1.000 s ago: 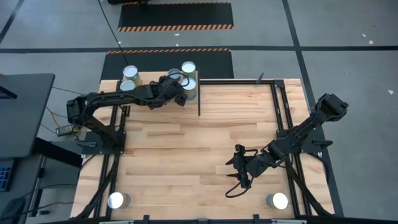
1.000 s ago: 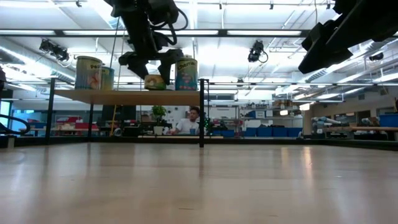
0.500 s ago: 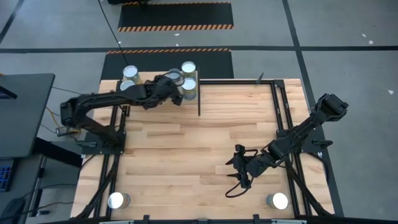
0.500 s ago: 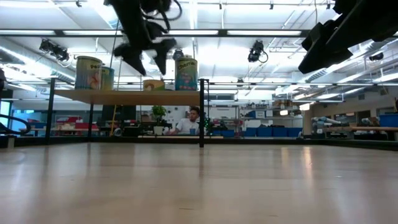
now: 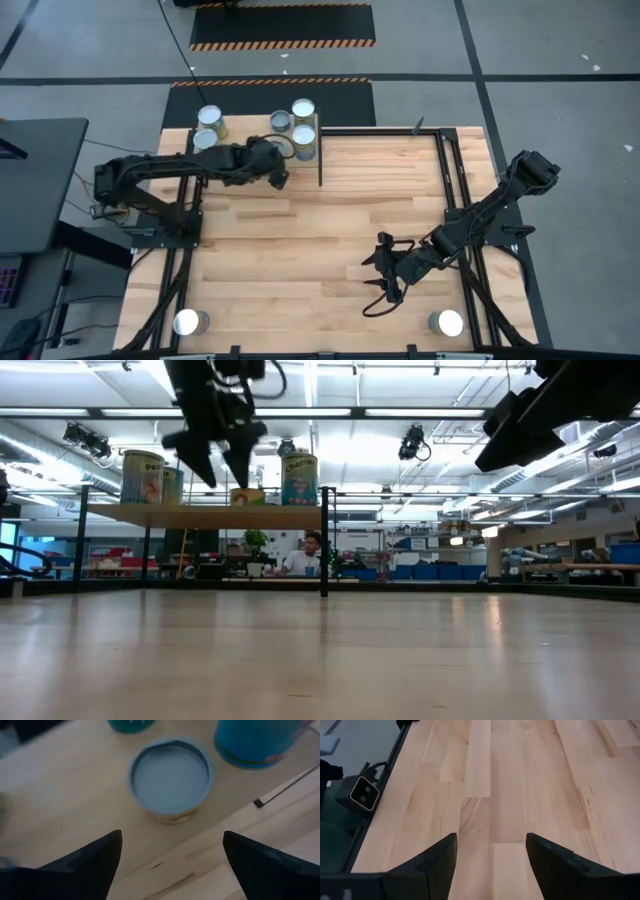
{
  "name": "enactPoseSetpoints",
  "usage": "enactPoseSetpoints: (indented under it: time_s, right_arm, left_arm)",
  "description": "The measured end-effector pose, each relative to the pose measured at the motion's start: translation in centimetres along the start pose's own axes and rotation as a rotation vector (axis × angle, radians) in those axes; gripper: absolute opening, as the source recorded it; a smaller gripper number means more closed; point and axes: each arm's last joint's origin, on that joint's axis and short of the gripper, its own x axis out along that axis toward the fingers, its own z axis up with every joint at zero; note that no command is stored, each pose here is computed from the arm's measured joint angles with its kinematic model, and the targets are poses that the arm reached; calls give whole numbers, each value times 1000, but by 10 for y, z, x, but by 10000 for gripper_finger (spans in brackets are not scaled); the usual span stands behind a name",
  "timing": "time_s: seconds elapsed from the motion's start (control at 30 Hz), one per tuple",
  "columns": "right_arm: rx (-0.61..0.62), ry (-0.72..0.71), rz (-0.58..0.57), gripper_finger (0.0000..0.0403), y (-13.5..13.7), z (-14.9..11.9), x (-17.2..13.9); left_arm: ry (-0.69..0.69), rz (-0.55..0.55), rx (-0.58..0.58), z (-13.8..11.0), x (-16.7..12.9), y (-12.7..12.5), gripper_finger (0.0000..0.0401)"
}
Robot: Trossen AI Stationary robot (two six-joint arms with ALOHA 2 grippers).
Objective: Pick and place cans onto a shelf
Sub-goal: Put the mushroom can on the shelf
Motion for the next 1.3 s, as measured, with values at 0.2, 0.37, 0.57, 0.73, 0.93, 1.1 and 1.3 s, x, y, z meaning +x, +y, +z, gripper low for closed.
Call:
enactPoseSetpoints:
  time_s: [0.2,0.37,0.57,0.73,0.93,1.1,1.3]
  right_arm:
    - [16,-5,4,244,1,0,0]
    - [16,-2,8,244,1,0,0]
    - [6,-1,10,244,1,0,0]
    - [5,0,11,244,1,0,0]
    - [5,0,11,244,1,0,0]
    - [6,0,11,244,1,0,0]
    - [2,0,11,244,1,0,0]
  left_arm:
    - [58,2,43,7,34,-5,354]
    - [8,-43,40,14,41,-12,354]
    - [-27,-61,30,15,38,-16,354]
    - [-36,-49,30,15,38,-16,354]
    - [-92,38,16,17,38,-13,354]
    - [-109,64,15,18,38,-12,354]
    - [-132,102,17,18,37,-11,354]
